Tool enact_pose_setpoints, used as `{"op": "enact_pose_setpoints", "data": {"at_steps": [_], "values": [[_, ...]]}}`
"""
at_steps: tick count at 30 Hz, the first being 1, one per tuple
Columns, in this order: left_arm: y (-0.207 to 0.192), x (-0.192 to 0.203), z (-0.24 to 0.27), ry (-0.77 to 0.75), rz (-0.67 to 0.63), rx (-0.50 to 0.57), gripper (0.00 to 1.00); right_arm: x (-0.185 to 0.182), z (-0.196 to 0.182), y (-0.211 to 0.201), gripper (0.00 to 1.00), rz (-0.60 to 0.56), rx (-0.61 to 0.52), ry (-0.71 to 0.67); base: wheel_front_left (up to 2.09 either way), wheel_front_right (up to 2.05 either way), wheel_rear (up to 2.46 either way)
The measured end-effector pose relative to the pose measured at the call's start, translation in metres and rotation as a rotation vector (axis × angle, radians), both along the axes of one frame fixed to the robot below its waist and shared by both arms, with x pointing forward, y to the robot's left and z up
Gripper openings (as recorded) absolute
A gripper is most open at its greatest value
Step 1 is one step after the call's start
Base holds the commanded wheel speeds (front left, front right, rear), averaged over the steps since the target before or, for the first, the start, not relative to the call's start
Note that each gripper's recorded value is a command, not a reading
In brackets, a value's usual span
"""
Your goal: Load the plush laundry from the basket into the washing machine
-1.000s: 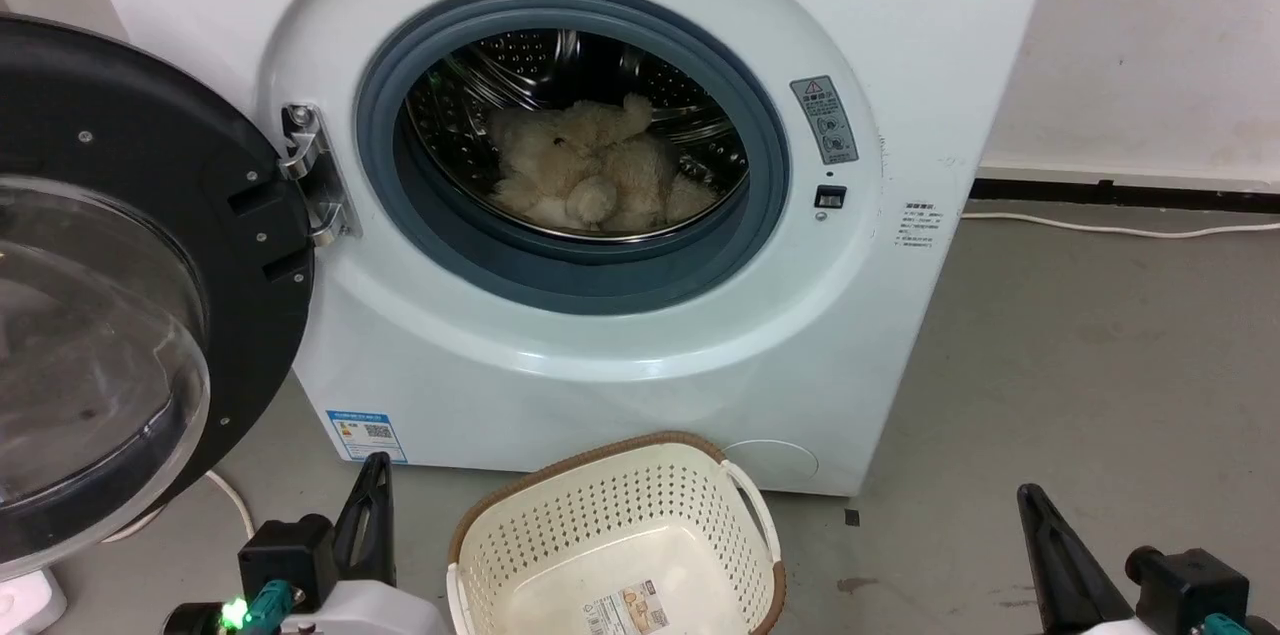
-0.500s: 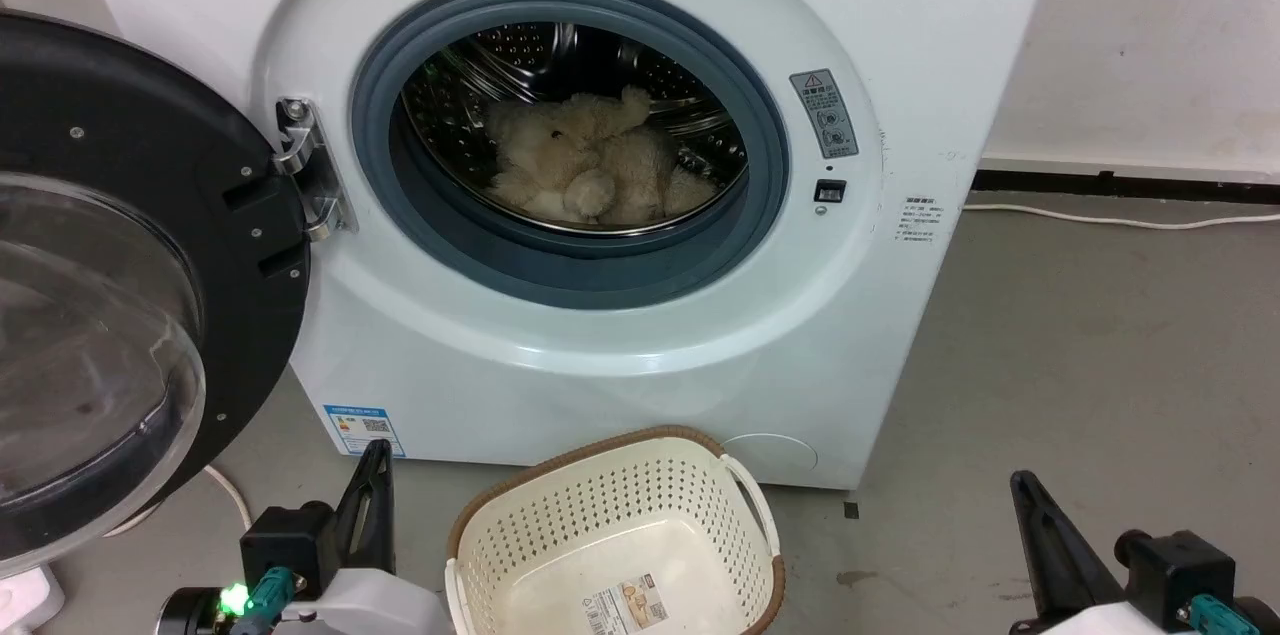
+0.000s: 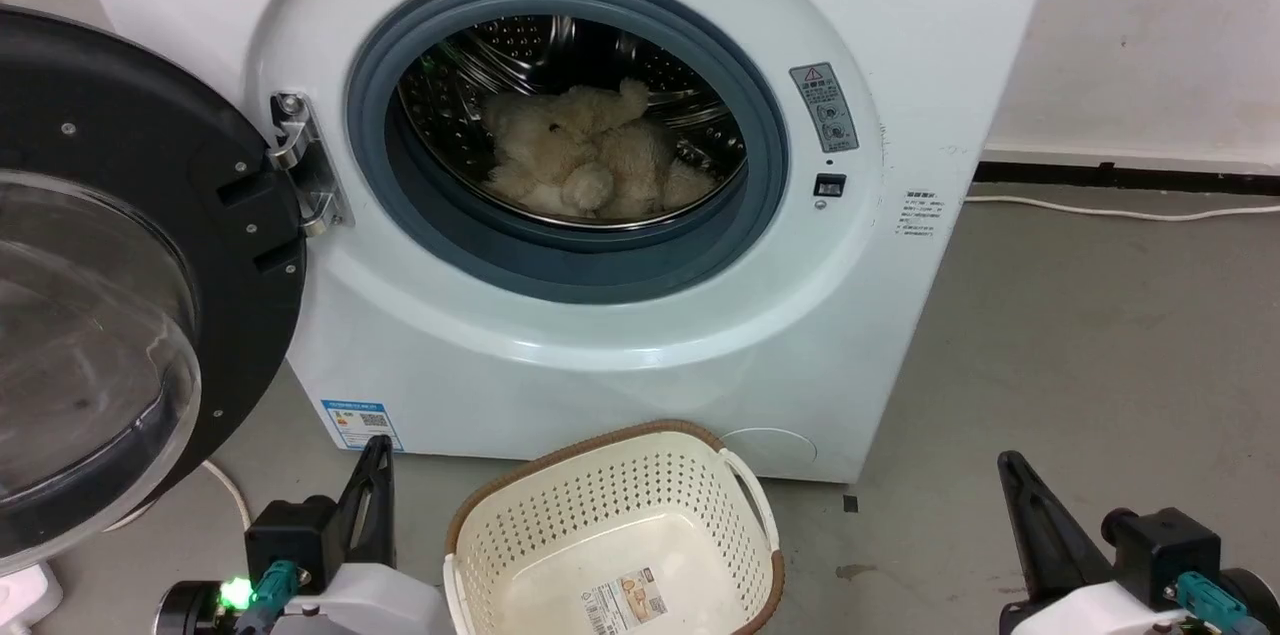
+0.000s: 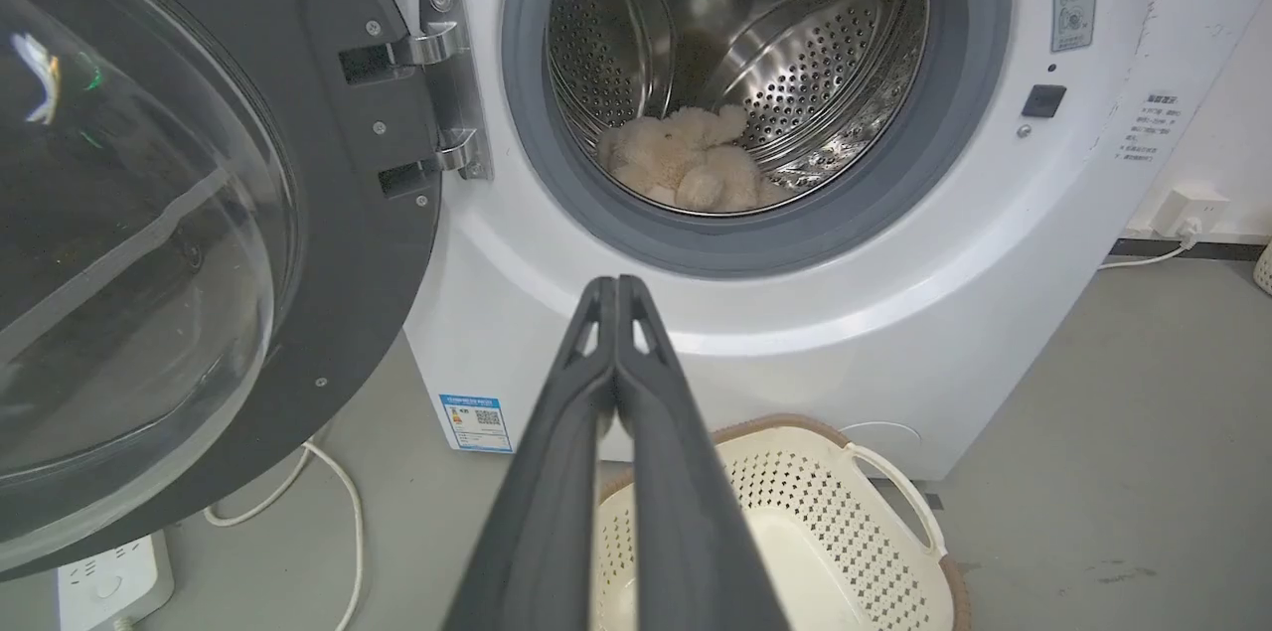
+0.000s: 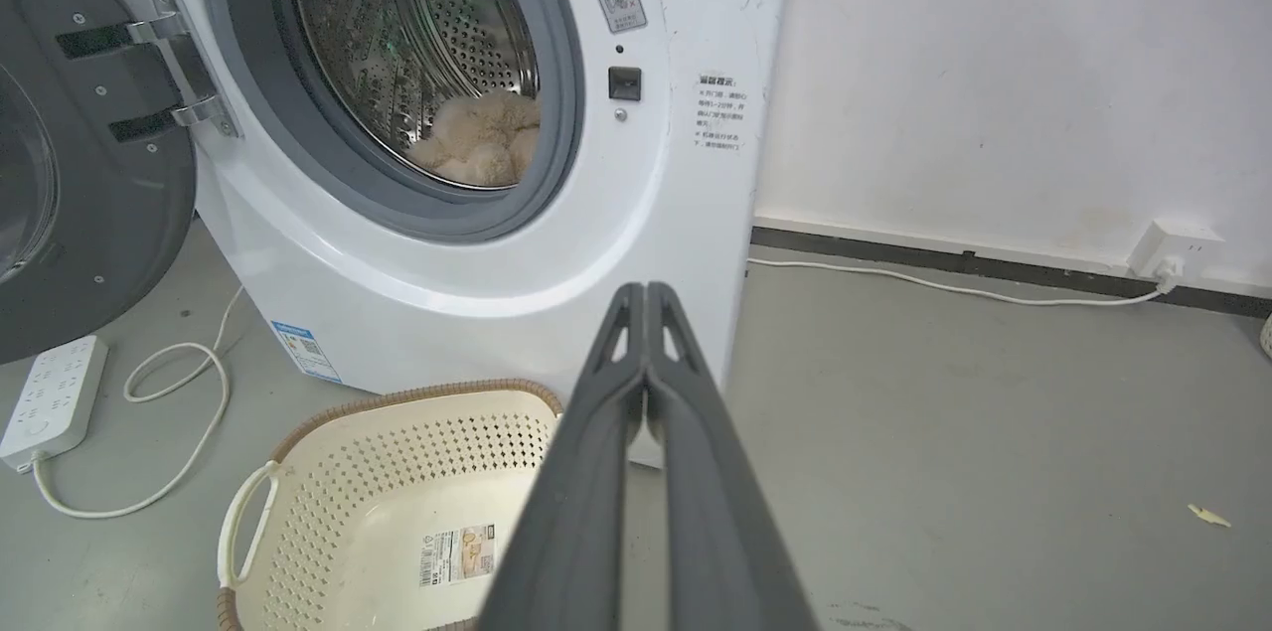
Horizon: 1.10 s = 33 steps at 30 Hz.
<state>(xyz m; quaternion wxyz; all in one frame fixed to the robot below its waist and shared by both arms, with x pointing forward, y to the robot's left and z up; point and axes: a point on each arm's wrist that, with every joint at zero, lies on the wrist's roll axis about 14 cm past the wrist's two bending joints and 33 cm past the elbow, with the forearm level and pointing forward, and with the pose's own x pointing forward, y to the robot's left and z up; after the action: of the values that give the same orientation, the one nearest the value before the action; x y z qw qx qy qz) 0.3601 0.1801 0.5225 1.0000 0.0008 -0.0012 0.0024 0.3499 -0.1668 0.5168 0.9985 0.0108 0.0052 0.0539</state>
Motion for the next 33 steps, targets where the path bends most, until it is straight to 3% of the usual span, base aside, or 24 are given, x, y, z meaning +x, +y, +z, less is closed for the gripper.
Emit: {"op": "enact_pose_setpoints", "data": {"at_steps": [33], "values": [[-0.003,0.009,-0.001,0.023,-0.005,0.043,0.00,0.018,0.005,0.006,0.00,0.020,-0.062,0.003,0.00,0.00,0.00]]}}
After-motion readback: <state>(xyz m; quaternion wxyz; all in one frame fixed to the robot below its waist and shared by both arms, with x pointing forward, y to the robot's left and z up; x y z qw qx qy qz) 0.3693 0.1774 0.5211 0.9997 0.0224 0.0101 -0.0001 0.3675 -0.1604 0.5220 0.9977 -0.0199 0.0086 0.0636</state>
